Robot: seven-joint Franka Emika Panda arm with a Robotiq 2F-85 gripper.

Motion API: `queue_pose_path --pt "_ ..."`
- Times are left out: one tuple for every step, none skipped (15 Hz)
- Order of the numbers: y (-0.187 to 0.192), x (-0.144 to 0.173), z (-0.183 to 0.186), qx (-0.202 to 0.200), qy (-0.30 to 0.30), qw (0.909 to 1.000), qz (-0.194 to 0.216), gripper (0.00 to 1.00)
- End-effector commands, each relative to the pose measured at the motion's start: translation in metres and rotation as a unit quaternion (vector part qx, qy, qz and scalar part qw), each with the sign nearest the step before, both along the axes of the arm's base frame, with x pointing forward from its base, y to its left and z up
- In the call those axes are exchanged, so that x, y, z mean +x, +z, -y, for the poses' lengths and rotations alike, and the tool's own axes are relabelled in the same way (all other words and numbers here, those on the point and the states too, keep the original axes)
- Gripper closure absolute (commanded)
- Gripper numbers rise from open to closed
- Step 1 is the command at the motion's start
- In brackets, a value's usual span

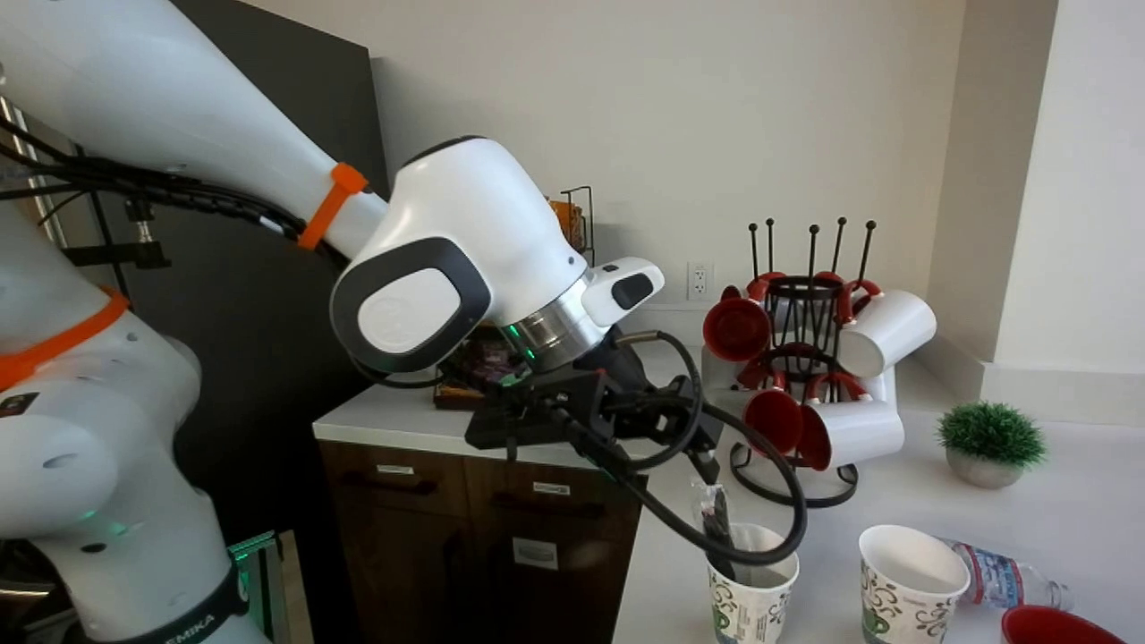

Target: Remove the white sachet from the mug

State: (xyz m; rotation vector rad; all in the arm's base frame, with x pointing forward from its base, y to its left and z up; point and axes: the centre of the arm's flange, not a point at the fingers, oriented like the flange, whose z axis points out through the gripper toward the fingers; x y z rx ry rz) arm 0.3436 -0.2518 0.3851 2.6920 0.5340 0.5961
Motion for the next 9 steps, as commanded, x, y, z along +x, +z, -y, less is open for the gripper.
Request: queue_pose_path --pt "-0.013 0.011 0.011 -0.003 0.010 0.9997 0.022 0.00" --pt "-0.016 0.012 0.012 0.003 0.009 0.9996 0.026 0.00" --pt "-0.020 0.014 0.012 0.013 0.008 0.9994 0.032 0.00" --pt "-0.023 0.014 0.013 0.016 0.007 0.9992 0.035 0.00" --pt "-0.025 0.015 0.013 0.021 0.005 0.9991 0.037 0.00" --pt "-0.027 0.015 0.013 0.023 0.003 0.9991 0.037 0.00" --pt "-0.029 0.015 0.014 0.023 0.002 0.9991 0.036 0.00" --pt "-0.030 0.015 0.016 0.023 0.000 0.9991 0.035 0.00" --pt "-0.031 0.015 0.017 0.021 -0.003 0.9992 0.035 0.00"
